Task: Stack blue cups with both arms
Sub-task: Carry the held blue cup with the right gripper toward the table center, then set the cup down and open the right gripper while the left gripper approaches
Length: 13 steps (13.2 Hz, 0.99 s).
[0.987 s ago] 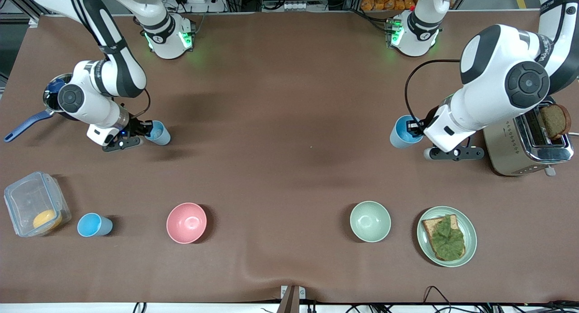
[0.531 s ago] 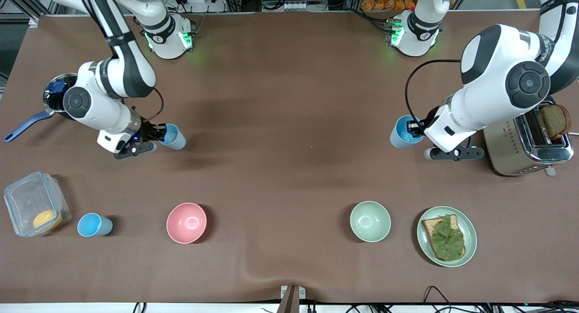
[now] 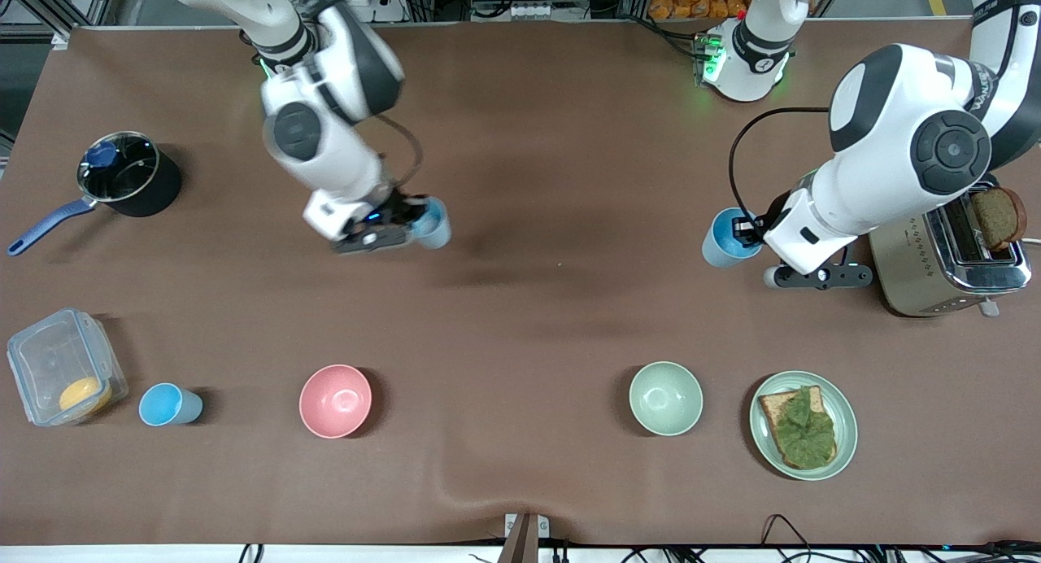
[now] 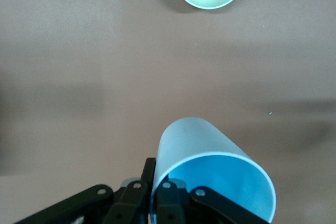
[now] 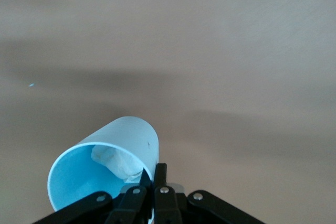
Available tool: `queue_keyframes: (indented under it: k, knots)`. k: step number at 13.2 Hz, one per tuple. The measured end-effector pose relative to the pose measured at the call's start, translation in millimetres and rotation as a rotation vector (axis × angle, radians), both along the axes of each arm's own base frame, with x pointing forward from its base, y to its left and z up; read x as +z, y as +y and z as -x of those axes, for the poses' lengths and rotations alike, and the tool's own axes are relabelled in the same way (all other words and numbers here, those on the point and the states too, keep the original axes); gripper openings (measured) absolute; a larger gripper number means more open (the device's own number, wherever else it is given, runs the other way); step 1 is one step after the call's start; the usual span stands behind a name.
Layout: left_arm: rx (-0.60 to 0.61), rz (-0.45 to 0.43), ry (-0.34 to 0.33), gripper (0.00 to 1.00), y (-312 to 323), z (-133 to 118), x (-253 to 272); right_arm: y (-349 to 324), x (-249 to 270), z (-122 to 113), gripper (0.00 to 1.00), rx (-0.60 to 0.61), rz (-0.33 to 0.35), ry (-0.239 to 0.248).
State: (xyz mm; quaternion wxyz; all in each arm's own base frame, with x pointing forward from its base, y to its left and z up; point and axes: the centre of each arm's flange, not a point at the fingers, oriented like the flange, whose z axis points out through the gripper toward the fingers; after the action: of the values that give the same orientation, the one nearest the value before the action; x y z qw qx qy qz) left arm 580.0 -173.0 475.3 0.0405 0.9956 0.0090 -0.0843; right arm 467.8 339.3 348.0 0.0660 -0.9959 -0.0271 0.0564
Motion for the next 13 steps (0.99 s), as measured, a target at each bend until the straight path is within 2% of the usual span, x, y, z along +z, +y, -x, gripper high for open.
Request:
queue_keyframes:
  k: [3, 5, 8, 13]
  knots:
    - [0.002, 0.000, 0.000, 0.03, 1, 0, 0, 62, -38, 32, 0.03, -0.056, 0.014, -0.006]
    - [0.004, -0.001, 0.000, 0.03, 2, -1, 0, 88, -62, 44, 0.03, -0.065, 0.045, -0.010]
    - [0.005, -0.001, 0.000, 0.03, 3, -1, 0, 108, -80, 45, 0.03, -0.077, 0.073, -0.016]
    - [0.006, -0.001, 0.000, 0.03, 3, -1, 0, 111, -102, 42, 0.03, -0.087, 0.080, -0.016]
